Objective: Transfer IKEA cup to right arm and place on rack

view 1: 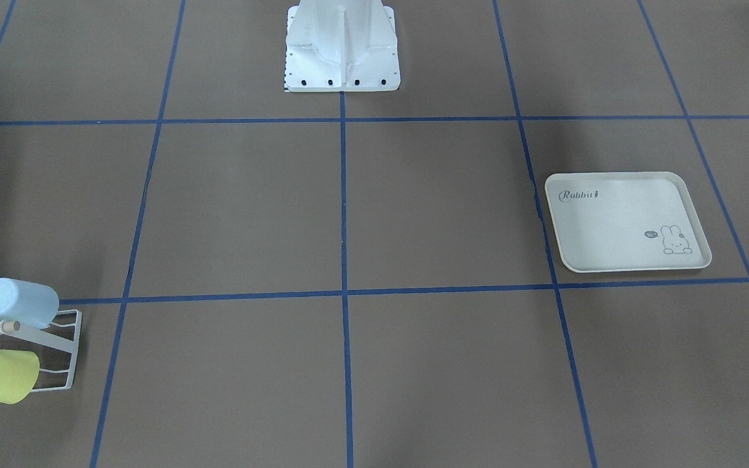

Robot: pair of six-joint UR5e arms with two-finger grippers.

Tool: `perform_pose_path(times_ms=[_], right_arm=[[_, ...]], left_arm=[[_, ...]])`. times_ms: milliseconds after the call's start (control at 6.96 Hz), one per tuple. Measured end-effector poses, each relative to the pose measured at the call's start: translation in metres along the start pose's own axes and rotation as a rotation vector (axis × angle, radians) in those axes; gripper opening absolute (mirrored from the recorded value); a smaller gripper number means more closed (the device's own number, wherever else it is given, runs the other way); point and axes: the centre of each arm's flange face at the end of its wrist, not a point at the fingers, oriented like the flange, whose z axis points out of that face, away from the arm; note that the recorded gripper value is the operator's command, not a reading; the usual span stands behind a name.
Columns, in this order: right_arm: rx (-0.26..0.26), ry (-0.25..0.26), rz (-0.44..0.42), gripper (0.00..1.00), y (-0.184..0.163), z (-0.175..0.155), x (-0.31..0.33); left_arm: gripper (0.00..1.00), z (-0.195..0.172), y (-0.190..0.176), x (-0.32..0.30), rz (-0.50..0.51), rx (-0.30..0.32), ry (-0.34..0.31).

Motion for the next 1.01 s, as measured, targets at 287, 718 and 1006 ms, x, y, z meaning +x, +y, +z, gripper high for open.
perform_pose_path(times_ms=[287, 718, 1006], right_arm=[[-0.002, -0.005, -0.002, 0.99, -0.0005, 0.0013, -0.0016], [-0.004, -0.008, -0.002, 0.99, -0.0005, 0.002, -0.0018], [-0.003, -0.009, -0.004, 0.99, -0.0001, 0.0018, -0.002]], left_arm=[[1.0, 0.0028, -0.0009, 0.0005, -0.064, -0.025, 0.02], [1.0, 0.0026, -0.006, 0.001, -0.17, -0.025, 0.003], [1.0, 0.001, -0.0076, 0.0025, -0.175, -0.021, 0.001]])
